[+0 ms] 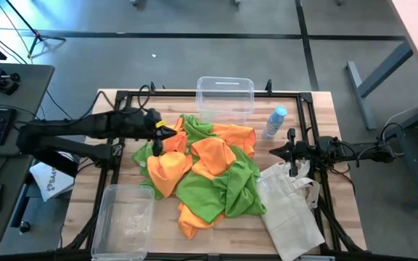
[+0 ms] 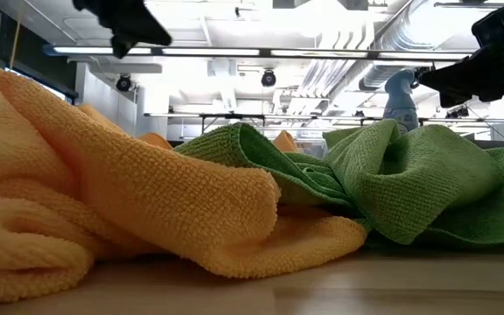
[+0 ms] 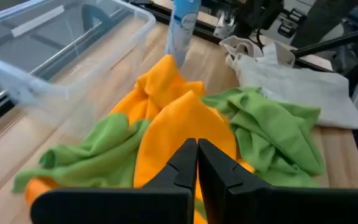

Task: Sort microfiber towel by color & place in baskets
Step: Put the orange microfiber towel into the bottom transparent bin

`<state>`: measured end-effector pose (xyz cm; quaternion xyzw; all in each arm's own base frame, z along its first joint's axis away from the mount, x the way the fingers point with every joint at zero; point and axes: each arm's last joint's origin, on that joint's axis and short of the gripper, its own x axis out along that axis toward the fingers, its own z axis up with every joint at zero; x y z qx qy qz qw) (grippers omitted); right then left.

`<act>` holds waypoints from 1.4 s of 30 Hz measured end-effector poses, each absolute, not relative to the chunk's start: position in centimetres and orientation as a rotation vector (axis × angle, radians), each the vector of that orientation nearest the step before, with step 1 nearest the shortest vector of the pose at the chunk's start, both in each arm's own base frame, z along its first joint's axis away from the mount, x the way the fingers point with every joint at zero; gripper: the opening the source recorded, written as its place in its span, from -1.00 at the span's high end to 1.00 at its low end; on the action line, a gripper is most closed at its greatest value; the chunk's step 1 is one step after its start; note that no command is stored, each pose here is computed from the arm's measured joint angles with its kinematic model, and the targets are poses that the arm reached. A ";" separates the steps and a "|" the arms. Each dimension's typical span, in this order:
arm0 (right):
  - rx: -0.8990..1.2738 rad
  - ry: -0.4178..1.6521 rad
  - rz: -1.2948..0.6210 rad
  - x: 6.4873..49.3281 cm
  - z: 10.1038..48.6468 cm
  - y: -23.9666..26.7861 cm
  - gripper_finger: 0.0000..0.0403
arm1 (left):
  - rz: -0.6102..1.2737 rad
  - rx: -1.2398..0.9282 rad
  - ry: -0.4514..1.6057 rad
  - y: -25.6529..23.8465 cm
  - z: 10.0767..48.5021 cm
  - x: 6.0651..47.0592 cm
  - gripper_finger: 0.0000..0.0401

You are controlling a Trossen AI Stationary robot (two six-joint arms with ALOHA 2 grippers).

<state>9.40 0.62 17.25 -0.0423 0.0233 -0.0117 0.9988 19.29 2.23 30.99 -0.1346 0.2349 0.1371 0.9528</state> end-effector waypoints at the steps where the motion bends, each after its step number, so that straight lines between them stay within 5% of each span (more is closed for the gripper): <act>1: -0.084 0.047 -0.023 9.4 17.3 0.6 1.00 | 0.282 -0.273 0.488 2.3 31.0 19.7 0.96; 13: -0.085 0.046 -0.024 9.4 17.3 0.6 1.00 | 0.353 -0.402 0.704 3.4 28.9 21.2 0.39; 23: -0.085 0.046 -0.024 9.4 17.3 0.6 1.00 | 0.502 -0.394 1.060 4.9 27.4 21.6 0.39; 42: -0.084 0.047 -0.023 9.4 17.3 0.6 1.00 | 0.532 -0.279 1.366 6.3 22.0 25.4 0.39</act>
